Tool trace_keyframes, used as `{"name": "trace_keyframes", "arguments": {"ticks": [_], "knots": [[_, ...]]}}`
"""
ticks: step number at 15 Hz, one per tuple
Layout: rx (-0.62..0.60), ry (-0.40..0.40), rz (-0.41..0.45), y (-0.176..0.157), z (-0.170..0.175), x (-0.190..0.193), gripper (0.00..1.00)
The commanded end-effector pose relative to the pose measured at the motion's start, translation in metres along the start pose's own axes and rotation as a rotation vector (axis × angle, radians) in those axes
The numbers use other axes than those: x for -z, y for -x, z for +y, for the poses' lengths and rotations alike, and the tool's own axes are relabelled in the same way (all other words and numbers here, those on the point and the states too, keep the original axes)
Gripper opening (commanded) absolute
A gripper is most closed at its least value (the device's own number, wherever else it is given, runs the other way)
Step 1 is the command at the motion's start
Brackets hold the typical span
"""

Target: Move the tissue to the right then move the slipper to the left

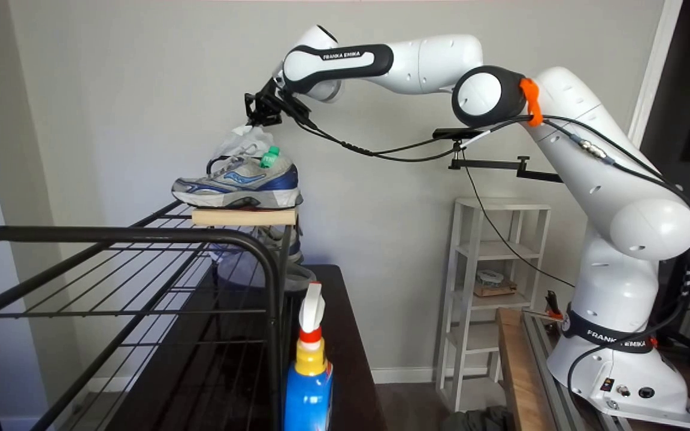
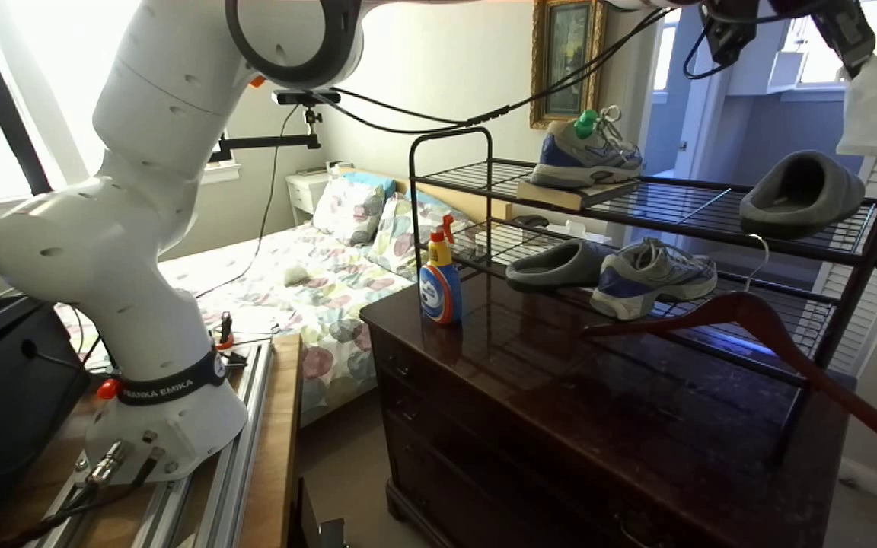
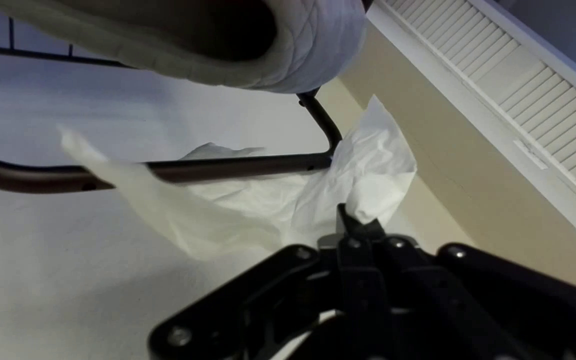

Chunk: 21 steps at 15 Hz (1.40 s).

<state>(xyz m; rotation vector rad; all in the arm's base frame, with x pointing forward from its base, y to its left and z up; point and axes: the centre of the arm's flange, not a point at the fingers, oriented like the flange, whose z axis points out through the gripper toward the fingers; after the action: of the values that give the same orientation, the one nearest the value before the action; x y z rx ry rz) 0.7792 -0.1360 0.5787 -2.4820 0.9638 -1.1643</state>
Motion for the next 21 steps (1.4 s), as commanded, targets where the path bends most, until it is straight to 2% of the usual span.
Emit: {"name": "trace_keyframes", "arguments": {"ticks": [1,6,8,10,13,15,18,21], "knots": [[-0.066,0.023,0.012,0.013,0.01,0.003,0.0],[-0.082,0.059,-0.034,0.01,0.032,-0.007,0.0],[-0.065,0.058,-0.052,0.017,0.029,-0.013,0.0],[-0.062,0.048,-0.109,0.027,0.023,-0.023,0.0],[-0.09,0.088,-0.177,0.043,0.015,-0.038,0.0],[-0.138,0.179,-0.154,0.049,0.015,-0.043,0.0],[-0.22,0.262,-0.14,0.052,0.022,-0.049,0.0],[-0.299,0.31,-0.088,0.048,0.027,-0.047,0.0]]}}
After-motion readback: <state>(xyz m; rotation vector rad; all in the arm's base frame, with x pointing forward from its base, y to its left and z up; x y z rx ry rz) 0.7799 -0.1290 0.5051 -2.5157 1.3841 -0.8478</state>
